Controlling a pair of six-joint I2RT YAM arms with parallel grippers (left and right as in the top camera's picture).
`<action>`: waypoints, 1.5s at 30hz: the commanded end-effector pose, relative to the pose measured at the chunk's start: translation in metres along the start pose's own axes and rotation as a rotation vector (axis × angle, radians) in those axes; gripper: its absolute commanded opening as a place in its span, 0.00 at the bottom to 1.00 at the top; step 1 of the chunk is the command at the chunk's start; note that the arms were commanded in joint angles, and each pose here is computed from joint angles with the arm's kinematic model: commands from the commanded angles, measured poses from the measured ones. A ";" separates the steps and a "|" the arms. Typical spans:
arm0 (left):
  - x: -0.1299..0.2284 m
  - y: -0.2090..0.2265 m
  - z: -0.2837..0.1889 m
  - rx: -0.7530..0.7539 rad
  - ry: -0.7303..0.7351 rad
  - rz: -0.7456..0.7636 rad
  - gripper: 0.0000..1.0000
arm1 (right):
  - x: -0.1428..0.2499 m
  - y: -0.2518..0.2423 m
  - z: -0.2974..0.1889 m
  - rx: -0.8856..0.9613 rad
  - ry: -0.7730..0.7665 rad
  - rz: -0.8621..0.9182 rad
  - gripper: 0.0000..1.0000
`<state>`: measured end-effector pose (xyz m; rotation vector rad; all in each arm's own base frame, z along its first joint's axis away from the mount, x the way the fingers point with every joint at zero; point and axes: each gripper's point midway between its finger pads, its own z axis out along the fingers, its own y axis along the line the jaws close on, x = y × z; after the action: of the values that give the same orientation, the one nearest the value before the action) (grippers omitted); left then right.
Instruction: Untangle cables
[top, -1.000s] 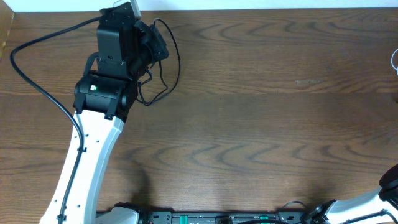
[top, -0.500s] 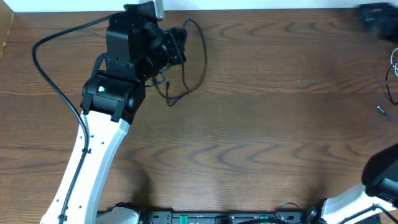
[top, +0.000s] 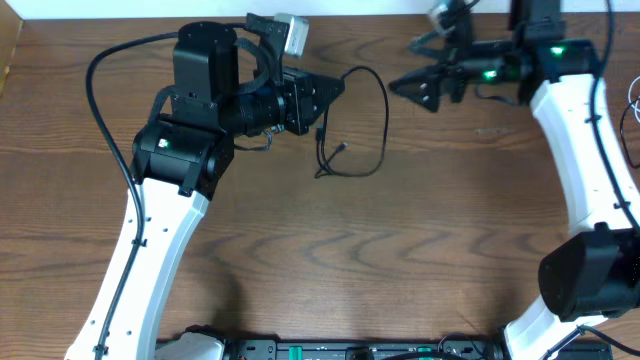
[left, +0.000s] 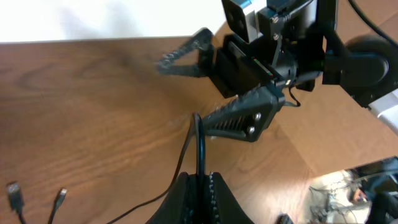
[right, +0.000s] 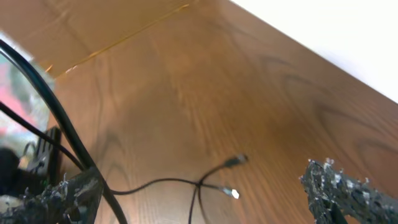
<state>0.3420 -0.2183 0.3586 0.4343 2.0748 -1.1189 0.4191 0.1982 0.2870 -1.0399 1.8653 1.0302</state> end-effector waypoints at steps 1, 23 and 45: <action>0.007 -0.006 0.000 0.038 0.030 0.063 0.07 | -0.007 0.024 0.012 -0.063 -0.002 -0.113 0.97; 0.030 0.004 -0.004 0.082 0.124 0.080 0.07 | -0.013 0.093 0.038 -0.319 -0.040 -0.178 0.35; 0.030 0.004 -0.004 0.081 0.124 0.080 0.30 | -0.068 -0.188 -0.288 1.306 -0.628 0.385 0.01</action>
<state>0.3250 -0.2126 0.3319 0.6226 2.1192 -1.1437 0.5607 -0.0354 0.3710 0.1565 1.8024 0.2967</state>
